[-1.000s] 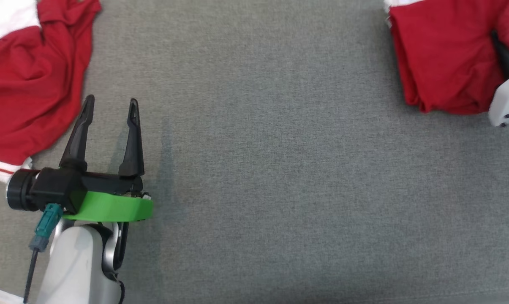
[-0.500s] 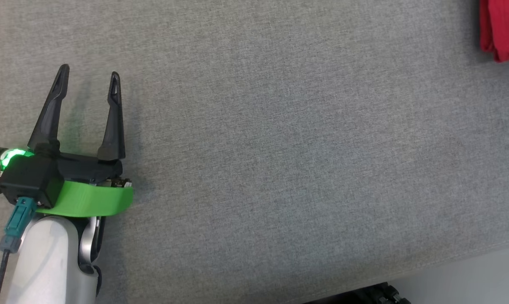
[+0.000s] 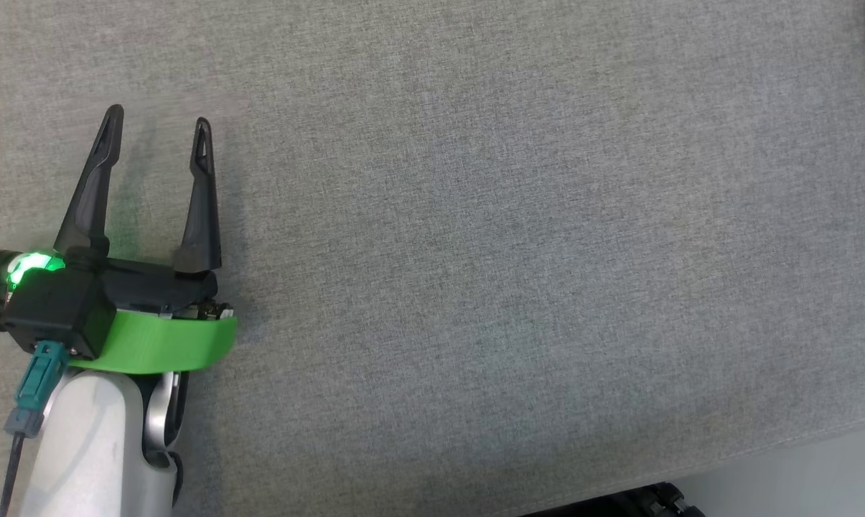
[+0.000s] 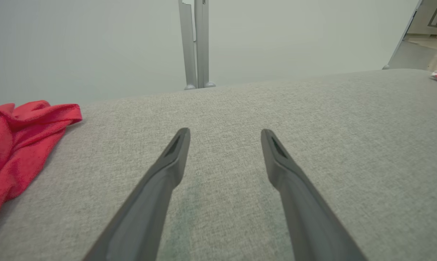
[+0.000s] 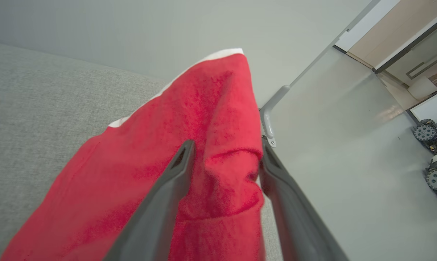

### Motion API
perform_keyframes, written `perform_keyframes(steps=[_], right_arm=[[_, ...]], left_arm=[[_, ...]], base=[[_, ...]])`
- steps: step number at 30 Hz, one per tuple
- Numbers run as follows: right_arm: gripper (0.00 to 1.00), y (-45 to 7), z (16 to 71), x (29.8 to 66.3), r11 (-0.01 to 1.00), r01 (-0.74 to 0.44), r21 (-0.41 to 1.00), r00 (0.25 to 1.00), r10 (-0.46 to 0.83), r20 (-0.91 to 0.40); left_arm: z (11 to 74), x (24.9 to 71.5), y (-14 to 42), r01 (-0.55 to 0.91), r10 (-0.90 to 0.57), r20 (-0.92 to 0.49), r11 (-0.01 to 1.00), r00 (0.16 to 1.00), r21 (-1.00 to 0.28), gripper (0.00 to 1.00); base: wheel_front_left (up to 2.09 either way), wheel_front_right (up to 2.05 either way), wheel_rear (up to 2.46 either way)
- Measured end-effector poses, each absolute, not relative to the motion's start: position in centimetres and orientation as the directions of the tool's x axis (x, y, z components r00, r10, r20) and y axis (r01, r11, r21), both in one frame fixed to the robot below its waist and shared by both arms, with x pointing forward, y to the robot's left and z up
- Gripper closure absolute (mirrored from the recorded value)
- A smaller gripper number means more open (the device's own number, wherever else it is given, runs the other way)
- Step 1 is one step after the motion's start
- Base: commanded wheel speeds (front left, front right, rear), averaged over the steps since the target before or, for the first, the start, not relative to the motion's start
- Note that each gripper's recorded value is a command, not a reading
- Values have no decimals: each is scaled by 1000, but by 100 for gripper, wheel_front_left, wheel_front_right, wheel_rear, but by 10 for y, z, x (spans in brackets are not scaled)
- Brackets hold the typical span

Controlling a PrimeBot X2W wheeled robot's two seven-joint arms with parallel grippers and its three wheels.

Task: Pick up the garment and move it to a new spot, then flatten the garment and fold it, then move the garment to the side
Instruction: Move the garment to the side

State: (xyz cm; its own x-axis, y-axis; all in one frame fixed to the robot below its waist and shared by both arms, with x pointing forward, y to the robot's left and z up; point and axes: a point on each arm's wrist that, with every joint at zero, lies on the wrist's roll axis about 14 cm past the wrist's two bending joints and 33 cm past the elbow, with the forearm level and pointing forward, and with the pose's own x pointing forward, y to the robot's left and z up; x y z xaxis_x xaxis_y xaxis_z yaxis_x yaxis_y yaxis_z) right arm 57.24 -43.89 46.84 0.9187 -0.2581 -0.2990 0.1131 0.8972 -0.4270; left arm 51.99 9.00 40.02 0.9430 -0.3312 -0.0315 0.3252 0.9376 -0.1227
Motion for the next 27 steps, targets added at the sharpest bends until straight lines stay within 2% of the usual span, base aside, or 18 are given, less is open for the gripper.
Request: perform_keyframes(steps=[6, 12, 19, 27], right_arm=[[0, -448, 490, 572, 872, 140, -469, 931, -277, -238], [0, -427, 513, 575, 885, 130, -447, 963, -221, -157], [0, -349, 535, 576, 941, 19, -338, 998, -36, -43], [0, -270, 546, 532, 976, -103, -192, 992, 115, 50]], left_arm=[[409, 515, 98, 300, -305, -22, 946, 952, -125, 0], [422, 505, 105, 274, -277, -8, 953, 961, -128, 0], [434, 479, 130, 198, -203, -26, 973, 979, -119, 0], [462, 443, 154, 131, -132, -3, 985, 991, -113, 0]], base=[[0, 0, 0], [0, 0, 0], [0, 0, 0], [0, 0, 0]])
